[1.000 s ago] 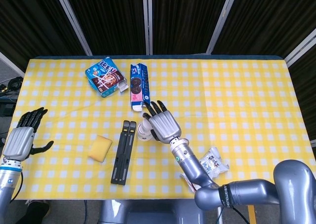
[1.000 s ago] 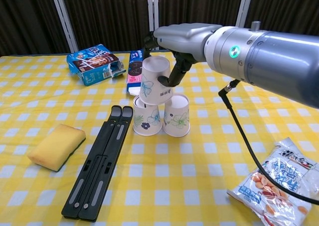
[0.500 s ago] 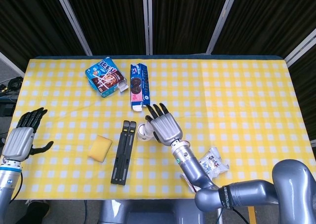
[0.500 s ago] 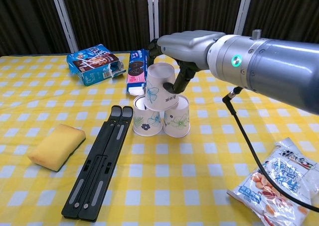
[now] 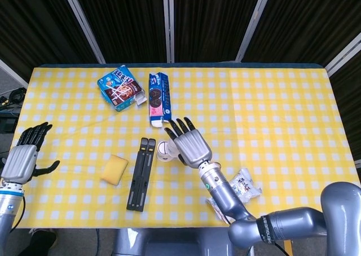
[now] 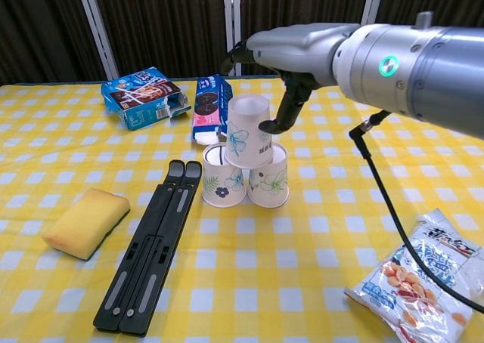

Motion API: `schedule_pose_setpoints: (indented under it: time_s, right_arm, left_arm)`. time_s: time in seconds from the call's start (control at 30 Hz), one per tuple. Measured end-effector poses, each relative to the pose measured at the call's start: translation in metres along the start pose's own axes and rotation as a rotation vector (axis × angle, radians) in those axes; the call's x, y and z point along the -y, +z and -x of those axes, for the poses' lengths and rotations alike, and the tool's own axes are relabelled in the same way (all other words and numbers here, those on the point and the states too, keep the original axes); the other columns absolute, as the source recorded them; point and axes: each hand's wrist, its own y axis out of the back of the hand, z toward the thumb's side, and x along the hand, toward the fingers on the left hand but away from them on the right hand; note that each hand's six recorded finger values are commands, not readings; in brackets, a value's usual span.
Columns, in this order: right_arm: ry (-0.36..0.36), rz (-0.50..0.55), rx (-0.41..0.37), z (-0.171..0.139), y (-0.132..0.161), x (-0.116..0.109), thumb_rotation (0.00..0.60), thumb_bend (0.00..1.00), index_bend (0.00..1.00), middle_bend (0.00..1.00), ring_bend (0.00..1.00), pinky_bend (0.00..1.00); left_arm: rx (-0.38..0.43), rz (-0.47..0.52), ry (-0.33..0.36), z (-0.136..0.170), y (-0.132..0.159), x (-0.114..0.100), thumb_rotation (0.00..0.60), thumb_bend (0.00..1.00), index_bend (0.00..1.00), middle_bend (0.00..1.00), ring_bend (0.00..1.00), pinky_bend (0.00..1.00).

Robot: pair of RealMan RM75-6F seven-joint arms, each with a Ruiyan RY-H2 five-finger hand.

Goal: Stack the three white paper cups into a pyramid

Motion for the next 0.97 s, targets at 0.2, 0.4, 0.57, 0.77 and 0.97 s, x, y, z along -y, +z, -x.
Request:
schedule_pose_setpoints:
  time_s: [0.2,0.4,0.57,0.77,0.97]
  right_arm:
    - [-0.042,-0.012,0.053,-0.017,-0.025,-0.013,0.600,0.24,0.11,0.00,0.00,0.00]
    - [-0.092,0.013,0.161,-0.050,-0.075,-0.014,0.600,0.20,0.02,0.00,0.00,0.00]
    - [-0.147,0.080,0.237,-0.086,-0.121,-0.004,0.600,0.18,0.00,0.00,0.00,0.00]
    - [-0.237,0.134,0.322,-0.146,-0.185,0.019,0.600,0.17,0.00,0.00,0.00,0.00]
    - [-0.263,0.187,0.414,-0.213,-0.240,0.050,0.600,0.17,0.00,0.00,0.00,0.00]
  left_arm:
    - [-0.003,-0.007,0.007,0.002,-0.001,0.000,0.600,0.23,0.00,0.00,0.00,0.00]
    - [0.008,-0.036,0.003,0.005,0.001,0.003,0.600,0.15,0.00,0.00,0.00,0.00]
    - [0.023,-0.053,0.014,0.009,0.003,0.007,0.600,0.14,0.00,0.00,0.00,0.00]
    - [0.058,-0.081,0.047,0.020,0.005,0.013,0.600,0.13,0.00,0.00,0.00,0.00]
    - [0.054,-0.116,0.069,0.029,0.002,0.020,0.600,0.13,0.00,0.00,0.00,0.00]
